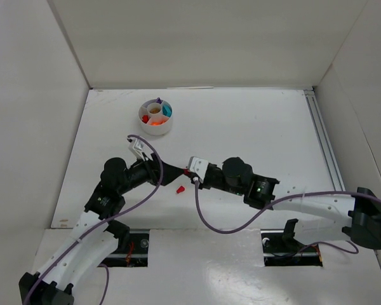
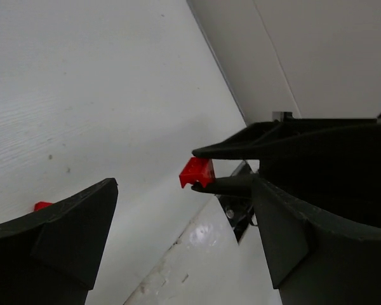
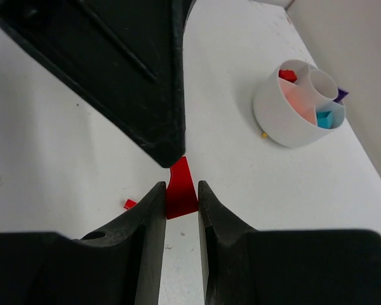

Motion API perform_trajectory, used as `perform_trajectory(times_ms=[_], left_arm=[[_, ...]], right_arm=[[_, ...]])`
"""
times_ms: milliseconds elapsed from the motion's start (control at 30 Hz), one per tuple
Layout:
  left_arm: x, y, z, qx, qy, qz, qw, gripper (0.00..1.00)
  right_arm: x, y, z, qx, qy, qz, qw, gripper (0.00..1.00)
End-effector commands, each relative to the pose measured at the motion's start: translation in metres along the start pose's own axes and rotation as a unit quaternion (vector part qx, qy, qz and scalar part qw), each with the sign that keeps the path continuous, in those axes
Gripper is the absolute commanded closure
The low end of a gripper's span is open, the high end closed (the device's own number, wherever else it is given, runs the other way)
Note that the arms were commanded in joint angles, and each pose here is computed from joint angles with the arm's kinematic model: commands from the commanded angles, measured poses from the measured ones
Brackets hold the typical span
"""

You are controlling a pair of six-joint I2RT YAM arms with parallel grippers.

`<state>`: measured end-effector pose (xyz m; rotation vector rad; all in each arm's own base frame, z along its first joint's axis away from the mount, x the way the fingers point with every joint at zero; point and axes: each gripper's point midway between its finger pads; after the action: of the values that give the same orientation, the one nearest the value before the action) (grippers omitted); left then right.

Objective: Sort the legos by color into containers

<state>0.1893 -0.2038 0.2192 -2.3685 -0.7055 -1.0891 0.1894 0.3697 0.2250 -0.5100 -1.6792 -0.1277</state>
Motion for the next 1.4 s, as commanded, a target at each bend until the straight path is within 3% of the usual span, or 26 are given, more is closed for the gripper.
perform_trajectory(times_ms=[0,167,533,1367], left_arm=[[0.014,-0.005,-0.049,-0.137,0.060,-0.023,0.989,0.17],[0.013,-0.003,-0.051,-0.150,0.060,-0.020,0.987,0.31],[0.014,0.005,-0.036,-0.112,0.040,-0.024,0.993,0.43],[0.019,0.010,-0.041,-0.126,0.043,-0.023,0.991,0.52]], right_arm=[[0.005,-0.007,-0.008,-0.023,0.001,-0.002,1.000,0.87],[0.014,-0.009,-0.008,-0.020,-0.004,-0.012,1.000,0.87],[0.031,-0.015,-0.004,-0.003,-0.015,-0.037,0.999,0.87],[0.078,-0.026,-0.006,0.001,-0.023,-0.116,0.993,0.86]])
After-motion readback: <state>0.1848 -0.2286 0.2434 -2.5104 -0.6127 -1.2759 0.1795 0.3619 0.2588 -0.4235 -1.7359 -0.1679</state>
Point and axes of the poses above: each gripper's point midway between its finger pads, its own y axis out along the fingers, its own z axis along the line the jaws close on, x = y × z, and after that the axes turned 12 degrees about y, right-handed
